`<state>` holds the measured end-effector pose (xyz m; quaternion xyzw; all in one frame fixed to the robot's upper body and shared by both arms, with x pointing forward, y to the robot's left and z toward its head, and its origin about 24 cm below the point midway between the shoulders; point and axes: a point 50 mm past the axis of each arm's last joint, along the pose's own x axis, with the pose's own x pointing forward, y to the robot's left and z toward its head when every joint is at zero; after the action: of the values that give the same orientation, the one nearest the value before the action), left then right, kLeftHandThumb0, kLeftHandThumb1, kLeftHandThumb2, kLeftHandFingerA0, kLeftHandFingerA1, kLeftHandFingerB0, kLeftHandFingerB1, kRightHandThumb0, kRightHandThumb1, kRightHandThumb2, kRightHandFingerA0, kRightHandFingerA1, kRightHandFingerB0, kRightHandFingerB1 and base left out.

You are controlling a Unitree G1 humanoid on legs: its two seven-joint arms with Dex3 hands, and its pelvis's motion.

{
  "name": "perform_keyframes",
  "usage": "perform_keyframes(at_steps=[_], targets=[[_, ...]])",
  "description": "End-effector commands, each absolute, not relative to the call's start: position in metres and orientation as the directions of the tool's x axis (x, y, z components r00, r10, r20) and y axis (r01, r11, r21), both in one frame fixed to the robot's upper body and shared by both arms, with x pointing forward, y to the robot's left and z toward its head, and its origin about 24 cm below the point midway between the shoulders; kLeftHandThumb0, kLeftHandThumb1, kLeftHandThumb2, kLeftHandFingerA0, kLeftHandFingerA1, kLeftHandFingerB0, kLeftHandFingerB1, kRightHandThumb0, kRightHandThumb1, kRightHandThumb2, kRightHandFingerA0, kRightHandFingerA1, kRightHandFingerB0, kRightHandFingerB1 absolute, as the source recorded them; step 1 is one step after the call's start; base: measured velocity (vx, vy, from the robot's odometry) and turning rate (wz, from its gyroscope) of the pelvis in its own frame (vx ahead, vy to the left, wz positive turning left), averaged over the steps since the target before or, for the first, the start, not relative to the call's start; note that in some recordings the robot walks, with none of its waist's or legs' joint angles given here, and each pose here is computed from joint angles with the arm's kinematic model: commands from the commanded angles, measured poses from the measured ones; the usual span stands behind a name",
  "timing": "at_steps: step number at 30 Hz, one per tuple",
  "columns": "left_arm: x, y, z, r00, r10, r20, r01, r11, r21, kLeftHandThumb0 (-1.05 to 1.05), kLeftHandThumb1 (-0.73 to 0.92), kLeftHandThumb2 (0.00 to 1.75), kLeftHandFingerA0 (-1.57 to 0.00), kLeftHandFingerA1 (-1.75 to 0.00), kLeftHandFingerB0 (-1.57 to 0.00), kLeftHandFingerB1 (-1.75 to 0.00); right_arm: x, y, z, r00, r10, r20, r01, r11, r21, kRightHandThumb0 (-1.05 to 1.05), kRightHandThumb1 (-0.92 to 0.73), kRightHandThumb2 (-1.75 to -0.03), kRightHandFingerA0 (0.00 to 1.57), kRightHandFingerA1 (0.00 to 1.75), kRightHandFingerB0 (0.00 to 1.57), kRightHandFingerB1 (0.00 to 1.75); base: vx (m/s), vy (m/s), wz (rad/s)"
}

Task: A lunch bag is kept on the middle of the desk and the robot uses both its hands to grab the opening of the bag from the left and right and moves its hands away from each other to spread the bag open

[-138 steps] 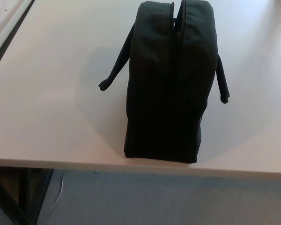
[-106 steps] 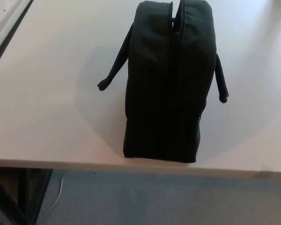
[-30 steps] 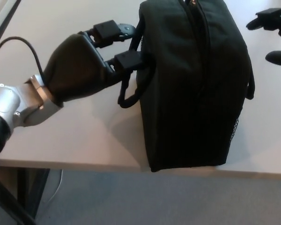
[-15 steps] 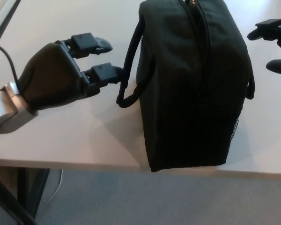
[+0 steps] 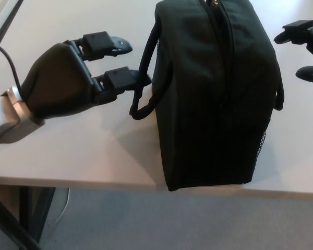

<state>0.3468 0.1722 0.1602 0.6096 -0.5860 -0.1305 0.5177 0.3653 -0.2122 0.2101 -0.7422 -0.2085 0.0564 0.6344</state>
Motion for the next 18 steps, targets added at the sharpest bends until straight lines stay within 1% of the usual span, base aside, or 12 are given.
perform_keyframes(at_steps=[1, 2, 3, 4, 5, 6, 7, 8, 9, 10, 13, 18], targets=[[0.345, 0.167, 0.172, 0.217, -0.846, 0.488, -0.592, 0.284, 0.754, -0.22, 0.55, 0.57, -0.47, -0.41, -0.41, -0.34, 0.359, -0.216, 0.21, 0.891, 0.405, 0.205, 0.271, -0.113, -0.956, -0.33, -0.4, -0.61, 0.62, 0.47, 0.37, 0.38, 0.0, 0.0, 0.0], [0.344, 0.166, 0.174, 0.201, -0.846, 0.495, -0.607, 0.289, 0.74, -0.24, 0.55, 0.57, -0.47, -0.41, -0.39, -0.33, 0.358, -0.217, 0.211, 0.886, 0.412, 0.214, 0.284, -0.114, -0.952, -0.25, -0.47, -0.56, 0.7, 0.45, 0.38, 0.35, 0.0, 0.0, 0.0], [0.344, 0.166, 0.174, 0.195, -0.845, 0.497, -0.614, 0.29, 0.734, -0.24, 0.55, 0.57, -0.47, -0.41, -0.39, -0.33, 0.358, -0.217, 0.211, 0.884, 0.414, 0.218, 0.289, -0.115, -0.951, -0.25, -0.47, -0.56, 0.7, 0.45, 0.38, 0.35, 0.0, 0.0, 0.0], [0.343, 0.165, 0.176, 0.183, -0.845, 0.502, -0.615, 0.3, 0.729, -0.25, 0.58, 0.58, -0.43, -0.42, -0.38, -0.33, 0.358, -0.218, 0.212, 0.882, 0.416, 0.222, 0.295, -0.121, -0.948, -0.19, -0.47, -0.54, 0.48, 0.38, 0.31, 0.31, 0.0, 0.0, 0.0], [0.343, 0.165, 0.176, 0.169, -0.842, 0.512, -0.617, 0.314, 0.721, -0.22, 0.58, 0.58, -0.45, -0.39, -0.39, -0.33, 0.358, -0.218, 0.212, 0.882, 0.416, 0.223, 0.297, -0.122, -0.947, -0.15, -0.32, -0.8, 0.34, 0.55, 0.13, 0.46, 0.0, 0.0, 0.0], [0.342, 0.165, 0.176, 0.158, -0.839, 0.521, -0.62, 0.326, 0.714, -0.22, 0.58, 0.58, -0.45, -0.39, -0.39, -0.33, 0.358, -0.218, 0.211, 0.882, 0.415, 0.223, 0.296, -0.12, -0.948, -0.15, -0.32, -0.8, 0.34, 0.55, 0.13, 0.46, 0.0, 0.0, 0.0], [0.342, 0.165, 0.177, 0.151, -0.837, 0.527, -0.623, 0.333, 0.708, -0.22, 0.6, 0.58, -0.44, -0.39, -0.37, -0.32, 0.358, -0.217, 0.212, 0.88, 0.416, 0.228, 0.301, -0.12, -0.946, -0.27, -0.44, -0.57, 0.36, 0.37, 0.21, 0.31, 0.0, 0.0, 0.0], [0.342, 0.165, 0.177, 0.148, -0.836, 0.528, -0.624, 0.335, 0.706, -0.22, 0.6, 0.58, -0.44, -0.39, -0.37, -0.32, 0.358, -0.217, 0.212, 0.88, 0.417, 0.23, 0.304, -0.12, -0.945, -0.27, -0.44, -0.57, 0.36, 0.37, 0.21, 0.31, 0.0, 0.0, 0.0], [0.342, 0.162, 0.178, 0.121, -0.831, 0.543, -0.636, 0.355, 0.685, -0.22, 0.61, 0.59, -0.43, -0.39, -0.38, -0.33, 0.359, -0.215, 0.214, 0.88, 0.414, 0.233, 0.307, -0.121, -0.944, -0.32, -0.42, -0.57, 0.32, 0.37, 0.17, 0.31, 0.0, 0.0, 0.0], [0.341, 0.161, 0.178, 0.113, -0.827, 0.551, -0.635, 0.367, 0.68, -0.21, 0.62, 0.59, -0.44, -0.39, -0.37, -0.33, 0.359, -0.215, 0.215, 0.878, 0.417, 0.236, 0.31, -0.12, -0.943, -0.32, -0.41, -0.58, 0.32, 0.38, 0.15, 0.31, 0.0, 0.0, 0.0], [0.342, 0.158, 0.181, 0.099, -0.822, 0.561, -0.643, 0.378, 0.666, -0.14, 0.64, 0.6, -0.45, -0.4, -0.37, -0.33, 0.358, -0.213, 0.216, 0.874, 0.424, 0.235, 0.31, -0.116, -0.944, -0.31, -0.4, -0.57, 0.31, 0.37, 0.14, 0.31, 0.0, 0.0, 0.0], [0.342, 0.154, 0.186, 0.083, -0.815, 0.573, -0.647, 0.393, 0.653, -0.11, 0.59, 0.58, -0.44, -0.39, -0.38, -0.33, 0.356, -0.213, 0.216, 0.866, 0.437, 0.242, 0.327, -0.131, -0.936, -0.34, -0.39, -0.57, 0.33, 0.38, 0.15, 0.31, 0.0, 0.0, 0.0]])
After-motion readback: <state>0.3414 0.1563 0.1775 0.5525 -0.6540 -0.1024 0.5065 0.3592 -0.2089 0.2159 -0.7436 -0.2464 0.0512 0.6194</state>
